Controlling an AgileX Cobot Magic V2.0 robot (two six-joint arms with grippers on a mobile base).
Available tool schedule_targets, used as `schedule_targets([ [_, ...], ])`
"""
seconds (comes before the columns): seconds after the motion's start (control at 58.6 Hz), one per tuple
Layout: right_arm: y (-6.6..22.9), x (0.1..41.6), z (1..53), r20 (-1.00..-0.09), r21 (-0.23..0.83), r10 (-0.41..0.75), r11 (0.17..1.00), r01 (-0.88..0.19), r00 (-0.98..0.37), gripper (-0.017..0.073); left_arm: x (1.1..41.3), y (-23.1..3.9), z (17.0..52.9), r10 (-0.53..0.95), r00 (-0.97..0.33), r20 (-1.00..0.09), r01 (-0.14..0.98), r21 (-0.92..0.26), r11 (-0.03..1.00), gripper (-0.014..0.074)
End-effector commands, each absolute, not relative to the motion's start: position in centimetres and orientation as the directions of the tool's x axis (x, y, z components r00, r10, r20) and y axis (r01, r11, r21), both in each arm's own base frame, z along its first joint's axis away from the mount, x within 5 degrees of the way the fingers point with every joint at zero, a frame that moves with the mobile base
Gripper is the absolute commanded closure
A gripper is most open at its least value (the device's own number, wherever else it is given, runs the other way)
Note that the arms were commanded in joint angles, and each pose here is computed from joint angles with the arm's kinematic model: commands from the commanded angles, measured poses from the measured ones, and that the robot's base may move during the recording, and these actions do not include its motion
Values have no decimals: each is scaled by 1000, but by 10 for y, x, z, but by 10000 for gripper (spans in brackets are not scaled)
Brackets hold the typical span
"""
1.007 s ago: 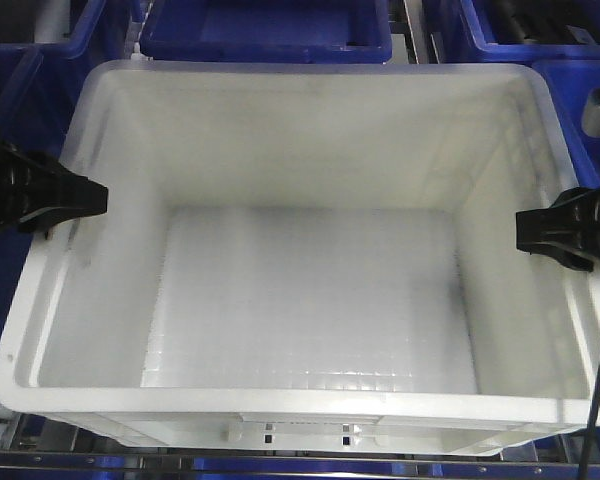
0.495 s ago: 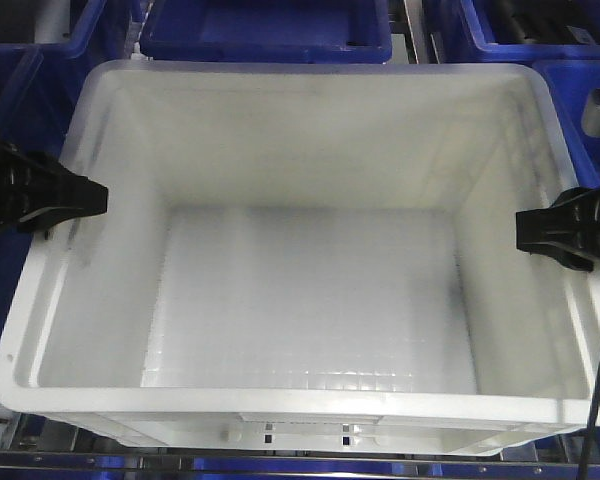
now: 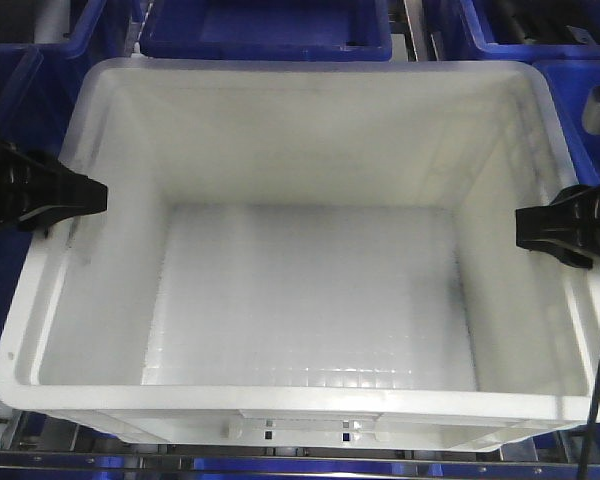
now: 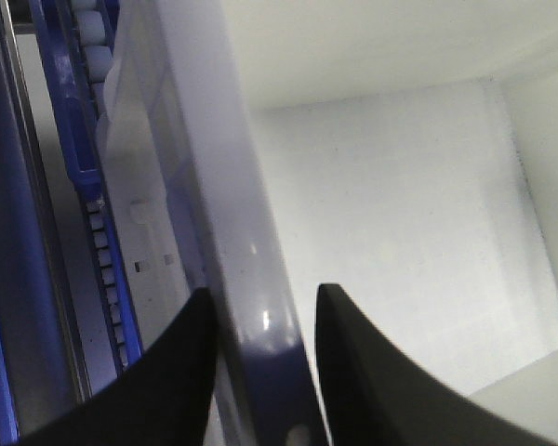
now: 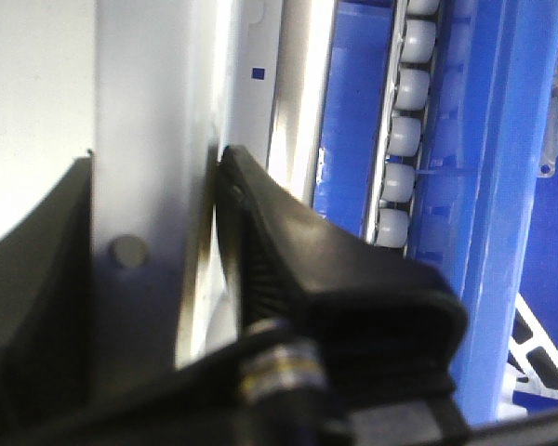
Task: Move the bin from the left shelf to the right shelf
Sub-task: 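Lower the tote with both grippers onto the roller shelf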
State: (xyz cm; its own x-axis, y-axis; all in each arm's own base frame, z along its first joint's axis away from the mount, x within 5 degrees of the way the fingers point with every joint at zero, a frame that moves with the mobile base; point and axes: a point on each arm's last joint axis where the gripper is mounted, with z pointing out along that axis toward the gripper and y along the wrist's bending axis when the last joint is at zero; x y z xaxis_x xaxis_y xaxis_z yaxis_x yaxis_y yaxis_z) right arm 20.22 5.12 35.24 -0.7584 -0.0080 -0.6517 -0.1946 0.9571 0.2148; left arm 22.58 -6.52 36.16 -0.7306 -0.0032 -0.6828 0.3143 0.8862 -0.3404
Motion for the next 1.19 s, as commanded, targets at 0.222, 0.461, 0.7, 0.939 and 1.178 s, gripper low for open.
schedule_targets([
  [0.222,54,209,386,-813,268,92,936,-228,-576,564,228,-63,391,-48,-580,-813,337,-294,895,597],
  [0.461,56,223,378,-804,273,98,938,-216,-587,564,230,-61,390,-24,-567,-824,330,-254,909,597],
  [0.7,59,236,366,-777,265,78,941,-213,-625,564,244,-62,379,-23,-597,-802,315,-260,913,597],
  [0.939,60,246,355,-756,257,61,943,-210,-652,564,258,-63,369,-31,-601,-798,295,-258,920,597],
  [1.178,62,255,345,-732,259,57,945,-199,-679,564,267,-61,366,-31,-585,-811,281,-238,930,597],
])
